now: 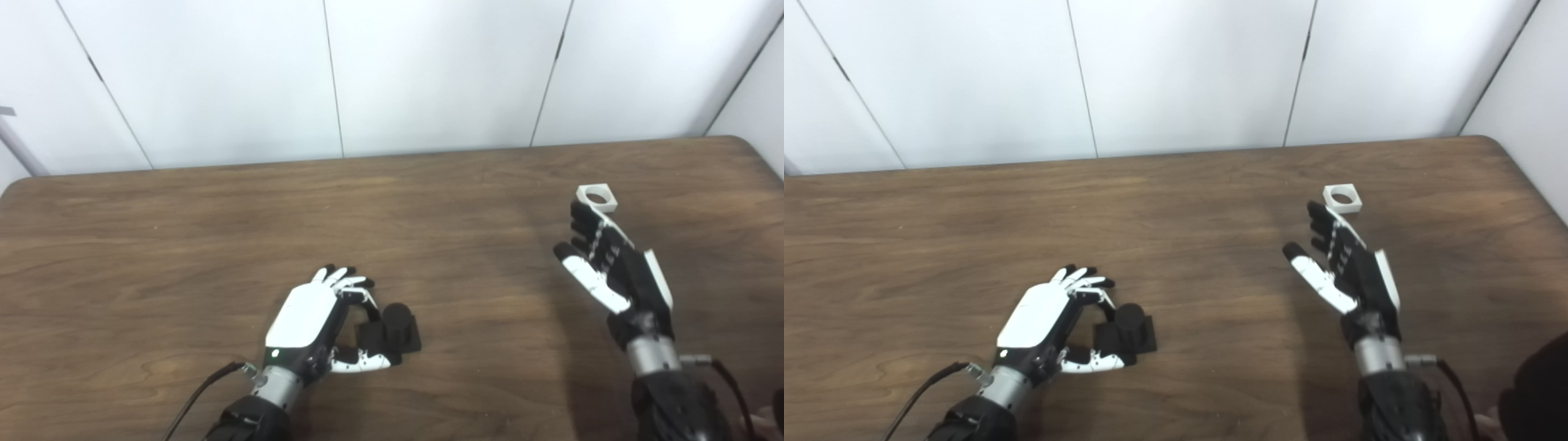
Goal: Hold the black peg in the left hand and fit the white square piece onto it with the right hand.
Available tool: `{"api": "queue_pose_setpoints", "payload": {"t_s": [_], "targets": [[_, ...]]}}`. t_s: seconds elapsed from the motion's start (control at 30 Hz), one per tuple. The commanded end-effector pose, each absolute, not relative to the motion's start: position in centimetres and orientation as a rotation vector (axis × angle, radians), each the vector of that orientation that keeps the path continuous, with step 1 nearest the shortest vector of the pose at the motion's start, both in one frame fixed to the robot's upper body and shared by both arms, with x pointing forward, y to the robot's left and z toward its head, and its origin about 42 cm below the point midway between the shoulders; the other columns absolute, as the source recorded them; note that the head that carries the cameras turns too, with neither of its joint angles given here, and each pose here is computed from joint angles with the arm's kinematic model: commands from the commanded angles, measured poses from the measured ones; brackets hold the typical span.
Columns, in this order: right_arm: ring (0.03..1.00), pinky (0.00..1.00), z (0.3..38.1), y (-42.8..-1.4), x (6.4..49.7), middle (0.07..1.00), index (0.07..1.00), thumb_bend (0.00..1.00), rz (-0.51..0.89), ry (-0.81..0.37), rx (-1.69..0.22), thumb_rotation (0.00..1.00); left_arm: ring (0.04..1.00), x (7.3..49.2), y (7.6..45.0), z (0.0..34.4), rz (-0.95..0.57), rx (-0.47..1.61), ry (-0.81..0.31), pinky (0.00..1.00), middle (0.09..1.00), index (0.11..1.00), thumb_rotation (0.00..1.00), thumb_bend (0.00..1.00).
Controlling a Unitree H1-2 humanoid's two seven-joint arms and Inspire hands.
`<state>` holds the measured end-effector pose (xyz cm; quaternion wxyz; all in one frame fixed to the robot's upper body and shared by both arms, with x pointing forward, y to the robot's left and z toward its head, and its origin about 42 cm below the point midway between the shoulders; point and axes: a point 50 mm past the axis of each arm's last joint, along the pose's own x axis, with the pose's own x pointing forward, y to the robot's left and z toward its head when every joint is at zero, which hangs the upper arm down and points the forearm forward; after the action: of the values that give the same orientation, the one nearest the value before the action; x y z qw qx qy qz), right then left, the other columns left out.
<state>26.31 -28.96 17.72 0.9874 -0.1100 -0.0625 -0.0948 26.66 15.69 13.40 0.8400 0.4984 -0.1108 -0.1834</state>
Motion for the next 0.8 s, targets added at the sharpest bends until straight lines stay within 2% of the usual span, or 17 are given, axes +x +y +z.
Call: {"api": "queue_pose_setpoints", "payload": {"t_s": [0.0, 0.13, 0.17, 0.23, 0.3, 0.43, 0.6, 0.77], "targets": [[0.882, 0.87, 20.5, -29.7, 27.1, 0.849, 0.77, 0.66, -0.212, -0.22, -0.269, 0.35, 0.929, 26.3, 15.7, 12.3, -0.437, 1.085, -0.217, 1.0, 0.822, 0.487, 0.05, 0.52], [0.884, 0.86, 22.6, -30.8, 28.2, 0.848, 0.755, 0.71, -0.216, -0.255, -0.333, 0.29, 0.921, 26.3, 15.9, 12.3, -0.439, 1.082, -0.218, 1.0, 0.819, 0.487, 0.05, 0.52], [0.883, 0.85, 23.3, -31.3, 28.5, 0.847, 0.755, 0.71, -0.216, -0.252, -0.407, 0.29, 0.921, 26.3, 16.0, 12.3, -0.438, 1.081, -0.219, 1.0, 0.819, 0.487, 0.05, 0.52], [0.911, 0.94, 24.5, -32.0, 29.0, 0.861, 0.744, 0.75, -0.22, -0.24, -0.532, 0.31, 0.917, 26.4, 16.3, 12.4, -0.437, 1.083, -0.22, 1.0, 0.82, 0.487, 0.05, 0.52], [0.917, 0.96, 25.6, -32.7, 29.9, 0.866, 0.742, 0.77, -0.222, -0.231, -0.654, 0.32, 0.916, 26.5, 16.6, 12.5, -0.434, 1.08, -0.22, 1.0, 0.819, 0.487, 0.05, 0.52], [0.898, 0.91, 26.9, -33.9, 31.7, 0.861, 0.716, 0.8, -0.216, -0.225, -0.816, 0.28, 0.904, 26.5, 17.2, 12.6, -0.432, 1.063, -0.228, 1.0, 0.812, 0.486, 0.05, 0.52], [0.92, 0.91, 28.2, -34.8, 34.1, 0.888, 0.711, 0.8, -0.204, -0.138, -0.966, 0.24, 0.9, 26.4, 17.8, 12.7, -0.436, 1.068, -0.223, 1.0, 0.81, 0.486, 0.05, 0.52], [0.967, 0.99, 29.3, -36.0, 37.0, 0.905, 0.715, 0.84, -0.163, -0.085, -1.121, 0.16, 0.896, 26.4, 18.3, 12.8, -0.441, 1.067, -0.22, 1.0, 0.804, 0.486, 0.05, 0.52]]}}
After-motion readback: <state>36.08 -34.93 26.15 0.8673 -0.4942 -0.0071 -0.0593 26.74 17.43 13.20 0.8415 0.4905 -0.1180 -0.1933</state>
